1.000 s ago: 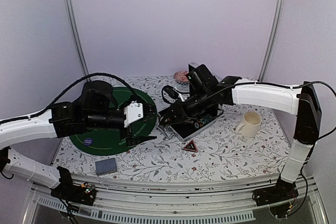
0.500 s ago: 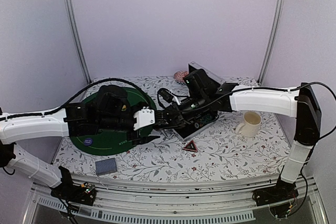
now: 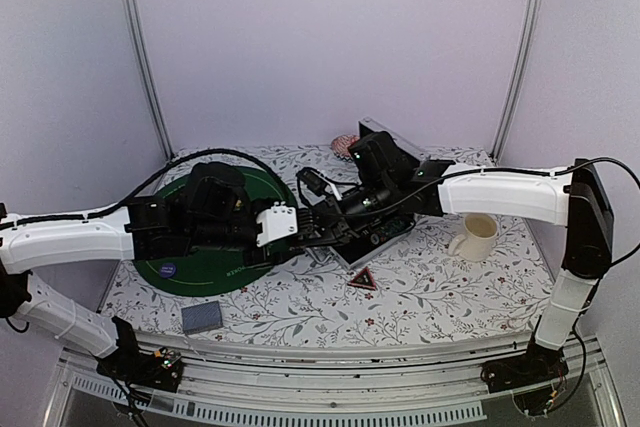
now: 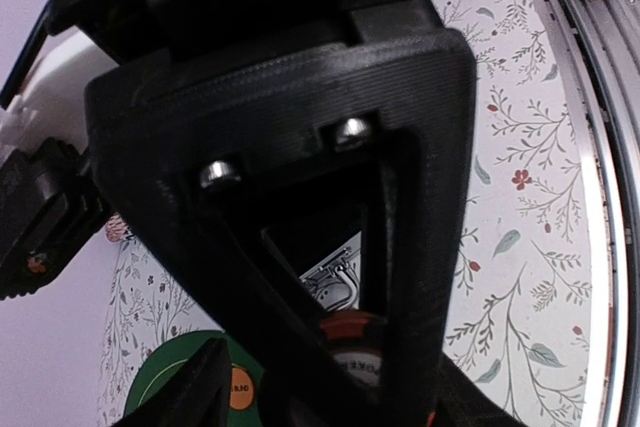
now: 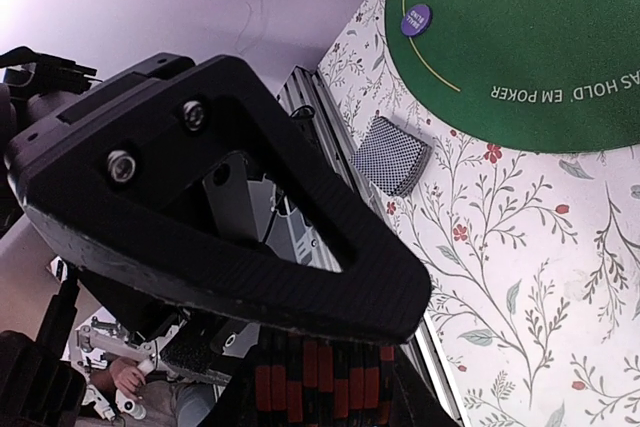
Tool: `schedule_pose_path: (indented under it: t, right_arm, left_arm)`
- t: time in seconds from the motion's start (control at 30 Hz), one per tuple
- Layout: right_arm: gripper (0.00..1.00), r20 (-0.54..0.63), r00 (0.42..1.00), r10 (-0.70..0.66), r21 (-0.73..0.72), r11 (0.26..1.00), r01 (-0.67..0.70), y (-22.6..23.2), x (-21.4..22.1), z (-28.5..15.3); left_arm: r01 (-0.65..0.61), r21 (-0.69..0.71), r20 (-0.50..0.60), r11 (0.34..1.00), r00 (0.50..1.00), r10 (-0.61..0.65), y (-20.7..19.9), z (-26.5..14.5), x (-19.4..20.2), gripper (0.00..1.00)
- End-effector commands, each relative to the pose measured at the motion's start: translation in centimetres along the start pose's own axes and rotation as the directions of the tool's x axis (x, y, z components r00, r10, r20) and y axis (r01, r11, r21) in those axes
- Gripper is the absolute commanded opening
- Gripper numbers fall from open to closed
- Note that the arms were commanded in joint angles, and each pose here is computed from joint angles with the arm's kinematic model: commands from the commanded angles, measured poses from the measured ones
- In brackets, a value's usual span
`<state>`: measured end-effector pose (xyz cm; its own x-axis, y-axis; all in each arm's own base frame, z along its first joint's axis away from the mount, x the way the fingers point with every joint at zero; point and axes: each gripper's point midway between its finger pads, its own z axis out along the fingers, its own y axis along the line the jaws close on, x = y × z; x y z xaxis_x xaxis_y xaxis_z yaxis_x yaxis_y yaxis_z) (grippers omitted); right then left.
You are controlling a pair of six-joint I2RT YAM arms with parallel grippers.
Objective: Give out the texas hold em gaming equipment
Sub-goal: Pass from the right arm to the left
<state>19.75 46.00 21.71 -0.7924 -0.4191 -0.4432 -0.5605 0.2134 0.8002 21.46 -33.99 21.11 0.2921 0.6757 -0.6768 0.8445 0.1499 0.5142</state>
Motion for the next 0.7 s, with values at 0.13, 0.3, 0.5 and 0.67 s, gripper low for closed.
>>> schedule_pose_path:
  t: [0.13, 0.3, 0.5, 0.67]
  right_arm:
    - [0.02, 0.038, 0.997, -0.067, -0.059, 0.996, 0.069, 2.9, -0.9, -1.1]
    - [0.02, 0.041, 0.997, -0.069, -0.062, 0.996, 0.071, 3.0, -1.0, -1.1]
    - [0.02, 0.039, 0.997, -0.073, -0.067, 0.995, 0.075, 3.1, -0.9, -1.1]
    - [0.02, 0.042, 0.996, -0.078, -0.068, 0.994, 0.08, 3.3, -1.0, -1.2]
  left_arm:
    - [0.018, -0.008, 0.045, 1.0, 0.999, -0.018, 0.5, -0.2, -0.7, 0.57]
    - [0.016, -0.017, 0.025, 1.0, 1.0, -0.016, 0.6, 0.2, -0.2, 0.61]
    - [0.015, -0.01, 0.006, 1.0, 1.0, -0.015, 0.4, 0.5, 0.4, 0.54]
    - [0.013, -0.009, -0.003, 1.0, 1.0, -0.013, 0.3, 0.6, 0.7, 0.66]
